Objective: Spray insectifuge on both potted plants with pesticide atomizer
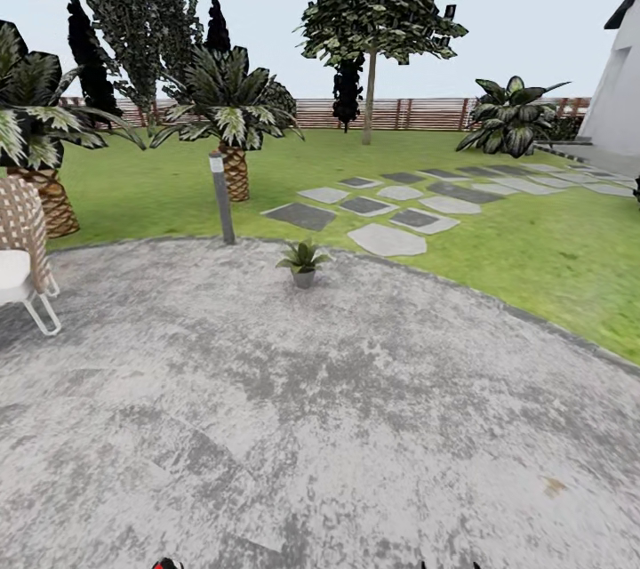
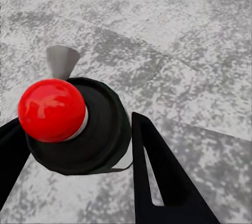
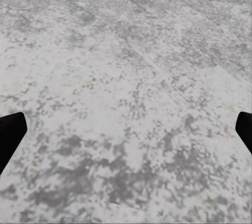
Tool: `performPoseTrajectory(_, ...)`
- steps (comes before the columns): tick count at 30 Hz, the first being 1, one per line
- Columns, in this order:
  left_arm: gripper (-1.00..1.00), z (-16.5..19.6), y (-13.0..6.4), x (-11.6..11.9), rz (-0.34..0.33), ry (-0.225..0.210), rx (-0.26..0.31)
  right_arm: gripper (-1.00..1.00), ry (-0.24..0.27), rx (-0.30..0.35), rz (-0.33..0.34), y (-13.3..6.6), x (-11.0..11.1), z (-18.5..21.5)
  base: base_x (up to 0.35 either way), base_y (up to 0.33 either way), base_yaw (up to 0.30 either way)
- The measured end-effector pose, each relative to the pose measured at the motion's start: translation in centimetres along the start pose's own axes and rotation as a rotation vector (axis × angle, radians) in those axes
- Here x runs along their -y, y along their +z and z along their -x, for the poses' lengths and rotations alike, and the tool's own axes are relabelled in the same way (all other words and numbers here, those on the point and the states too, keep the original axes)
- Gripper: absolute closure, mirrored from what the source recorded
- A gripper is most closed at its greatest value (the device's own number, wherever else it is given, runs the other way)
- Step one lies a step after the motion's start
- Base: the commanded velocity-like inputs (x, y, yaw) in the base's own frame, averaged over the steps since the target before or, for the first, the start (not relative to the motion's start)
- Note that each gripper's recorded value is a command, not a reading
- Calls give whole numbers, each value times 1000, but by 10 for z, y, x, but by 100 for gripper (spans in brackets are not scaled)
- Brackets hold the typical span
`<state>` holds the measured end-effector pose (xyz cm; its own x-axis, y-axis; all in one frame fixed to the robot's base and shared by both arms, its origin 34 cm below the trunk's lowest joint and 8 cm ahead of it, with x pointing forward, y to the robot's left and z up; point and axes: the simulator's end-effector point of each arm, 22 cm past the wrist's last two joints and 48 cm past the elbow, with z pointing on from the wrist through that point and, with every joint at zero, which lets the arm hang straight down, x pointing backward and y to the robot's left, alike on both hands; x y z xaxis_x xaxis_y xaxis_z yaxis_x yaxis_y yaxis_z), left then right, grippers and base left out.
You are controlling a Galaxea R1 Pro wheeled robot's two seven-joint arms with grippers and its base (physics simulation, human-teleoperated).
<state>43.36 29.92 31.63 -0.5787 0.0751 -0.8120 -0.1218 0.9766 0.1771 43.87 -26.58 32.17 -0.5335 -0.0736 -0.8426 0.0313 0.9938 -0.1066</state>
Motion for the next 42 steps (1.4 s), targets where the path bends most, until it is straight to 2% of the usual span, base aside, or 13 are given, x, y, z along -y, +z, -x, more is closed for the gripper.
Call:
performPoseTrajectory(7, 100, -10, -5, -18, 52, -22, -16, -100, 4, 2, -1, 0, -1, 1, 339, 0, 0)
performPoseTrajectory(13, 100, -5, -3, -17, 49, -23, -2, -100, 6, 7, -6, 1, 0, 3, 339, 0, 0)
performPoseTrajectory(16, 100, 16, 4, -9, 29, -27, 45, -100, 6, 9, -7, 1, 1, 4, 339, 0, 0)
performPoseTrajectory(22, 100, 29, 8, -12, 46, -56, 76, -100, 5, 8, -6, 1, 1, 3, 339, 54, 0)
performPoseTrajectory(38, 100, 18, 4, -10, 35, -40, 51, -100, 1, 3, -1, 0, 0, 1, 335, 128, 0)
performPoseTrajectory(42, 100, 7, 0, -7, 30, -36, 26, -100, 1, 3, 0, 0, -1, 1, 303, 210, 0)
